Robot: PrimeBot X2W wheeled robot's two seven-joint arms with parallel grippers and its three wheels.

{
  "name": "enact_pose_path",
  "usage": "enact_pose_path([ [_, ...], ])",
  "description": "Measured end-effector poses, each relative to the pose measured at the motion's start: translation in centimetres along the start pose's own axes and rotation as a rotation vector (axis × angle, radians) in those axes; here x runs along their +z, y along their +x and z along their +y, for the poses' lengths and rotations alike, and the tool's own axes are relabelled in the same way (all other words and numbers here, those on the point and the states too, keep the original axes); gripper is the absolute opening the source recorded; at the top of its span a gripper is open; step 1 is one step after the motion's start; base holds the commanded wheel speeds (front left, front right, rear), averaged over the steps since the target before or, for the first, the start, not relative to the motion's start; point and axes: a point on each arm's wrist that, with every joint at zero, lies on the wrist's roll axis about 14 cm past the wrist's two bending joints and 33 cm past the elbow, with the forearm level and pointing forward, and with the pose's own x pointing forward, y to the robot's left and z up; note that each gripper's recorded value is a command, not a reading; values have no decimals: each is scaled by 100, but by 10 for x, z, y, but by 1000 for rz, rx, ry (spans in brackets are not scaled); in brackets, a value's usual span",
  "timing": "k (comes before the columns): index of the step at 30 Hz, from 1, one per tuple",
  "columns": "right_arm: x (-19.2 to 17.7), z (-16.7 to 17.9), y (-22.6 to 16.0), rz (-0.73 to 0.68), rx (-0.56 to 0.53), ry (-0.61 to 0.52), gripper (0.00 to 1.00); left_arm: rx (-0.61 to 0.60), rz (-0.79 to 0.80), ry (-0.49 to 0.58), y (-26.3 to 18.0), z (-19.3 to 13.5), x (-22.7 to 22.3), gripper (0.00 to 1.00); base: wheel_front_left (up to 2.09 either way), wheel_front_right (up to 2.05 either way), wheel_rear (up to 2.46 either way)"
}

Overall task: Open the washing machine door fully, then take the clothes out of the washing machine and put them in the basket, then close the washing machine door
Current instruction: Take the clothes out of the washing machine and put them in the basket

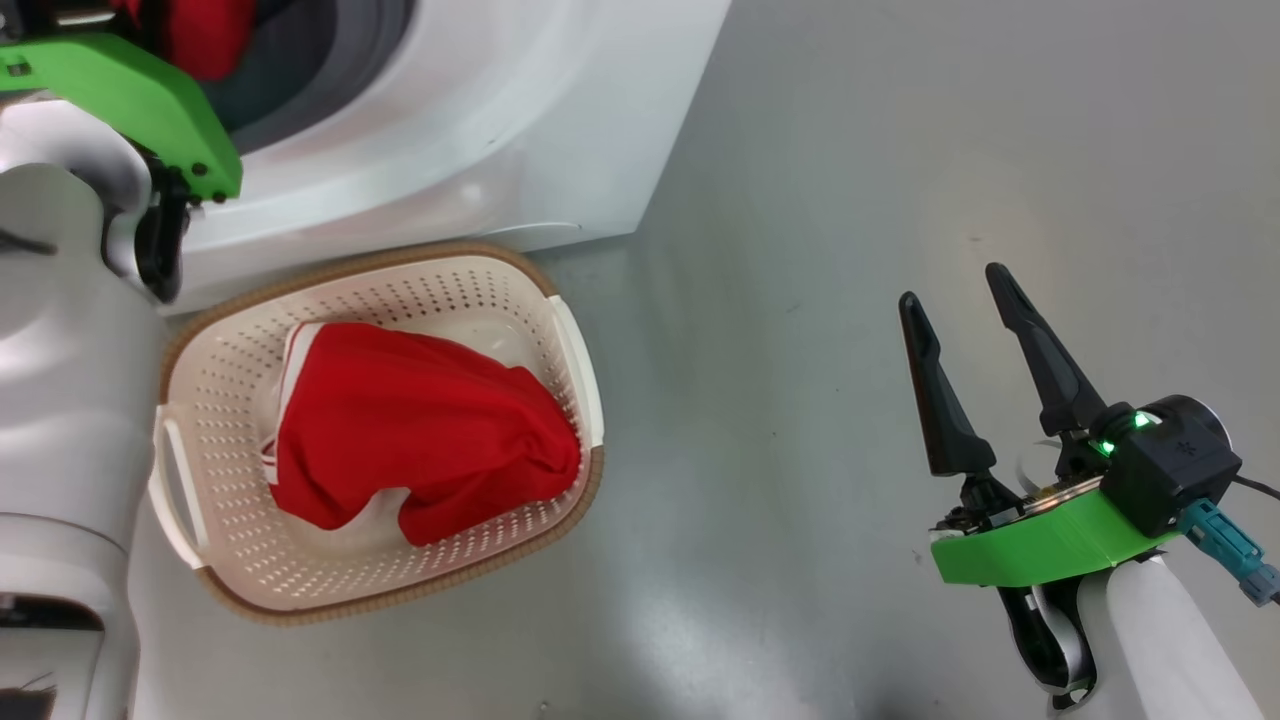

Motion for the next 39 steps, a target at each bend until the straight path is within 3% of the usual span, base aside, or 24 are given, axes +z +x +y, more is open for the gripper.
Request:
enact_pose_path([
  [8,4,11,3,-13,29,11,100,8,-154,-42,-16,7,30,0,0,0,0],
  [21,28,26,0,-73,71,12,100,-14,-234,-67,-59,5,39,0,0,0,0],
  [39,65,41,-29,-154,102,23,100,11,-471,-56,-158,3,65,0,0,0,0],
])
